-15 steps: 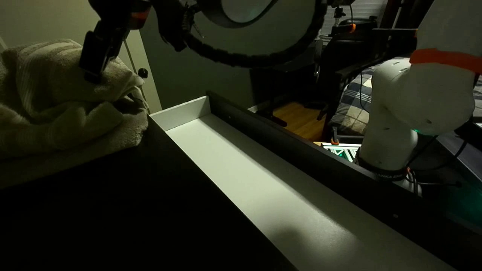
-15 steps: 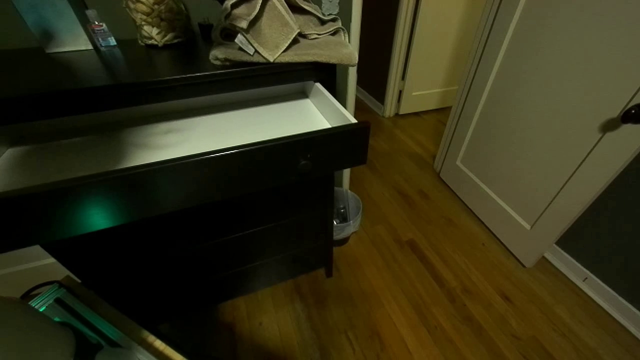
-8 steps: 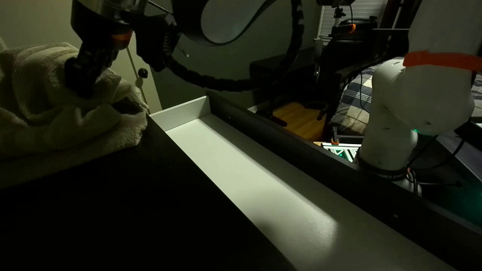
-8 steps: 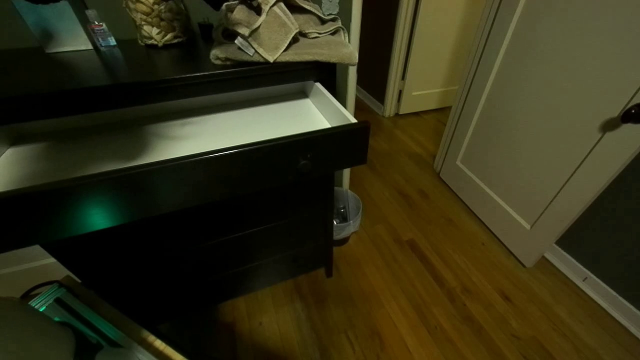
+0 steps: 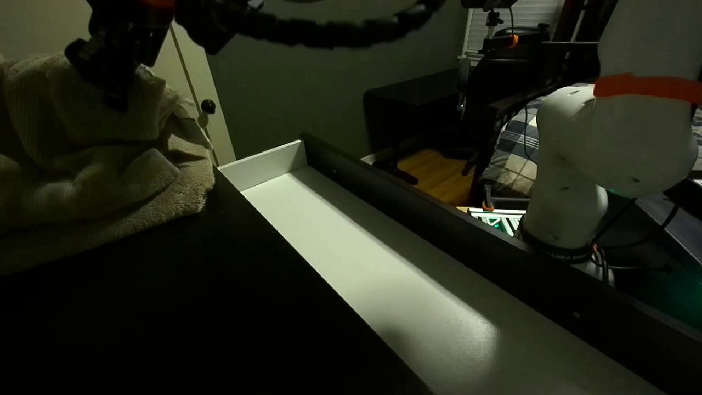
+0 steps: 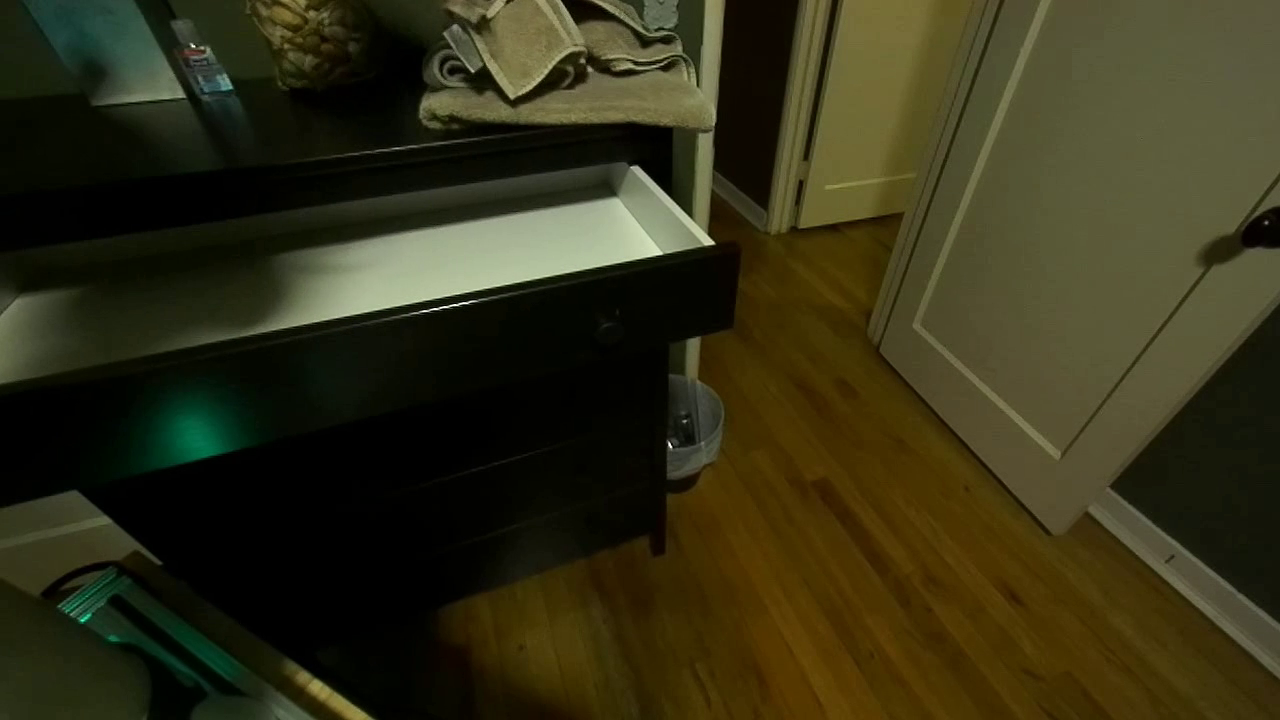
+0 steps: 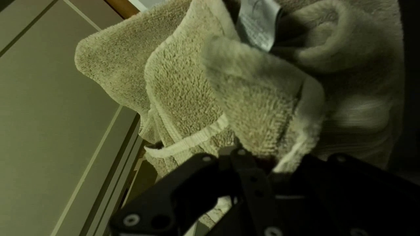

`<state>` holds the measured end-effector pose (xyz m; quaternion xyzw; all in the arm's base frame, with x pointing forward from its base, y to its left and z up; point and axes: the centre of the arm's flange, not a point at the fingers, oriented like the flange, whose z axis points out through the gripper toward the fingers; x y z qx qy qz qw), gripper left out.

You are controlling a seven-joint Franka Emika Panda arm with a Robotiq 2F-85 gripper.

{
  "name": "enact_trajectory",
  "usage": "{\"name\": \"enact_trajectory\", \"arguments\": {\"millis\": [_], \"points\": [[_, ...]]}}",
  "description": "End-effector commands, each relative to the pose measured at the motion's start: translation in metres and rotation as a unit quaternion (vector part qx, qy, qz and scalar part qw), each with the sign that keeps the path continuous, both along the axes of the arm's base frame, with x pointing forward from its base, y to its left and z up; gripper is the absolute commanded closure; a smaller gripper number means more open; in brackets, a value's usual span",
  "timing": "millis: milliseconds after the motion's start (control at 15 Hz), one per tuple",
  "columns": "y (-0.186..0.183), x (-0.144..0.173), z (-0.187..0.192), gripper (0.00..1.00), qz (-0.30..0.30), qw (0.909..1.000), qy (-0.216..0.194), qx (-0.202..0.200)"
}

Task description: Put the towel into the drawer

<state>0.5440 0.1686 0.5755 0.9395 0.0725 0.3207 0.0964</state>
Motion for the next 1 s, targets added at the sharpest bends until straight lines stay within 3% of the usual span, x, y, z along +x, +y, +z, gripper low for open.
{"name": "enact_trajectory", "arguments": {"millis": [0,533,733,933], "points": [[-0.01,-0.025,0.058,0.95,-0.011,0.9999,-0.006,-0.004],[-0.068,-0.115,0.157,0.95,-0.069,0.9967,-0.034,-0.024],[-0.083,-0.149,0.181,0.95,-0.077,0.9961,-0.041,-0.015],[-0.09,-0.172,0.185,0.95,-0.06,0.998,-0.019,-0.004]]}}
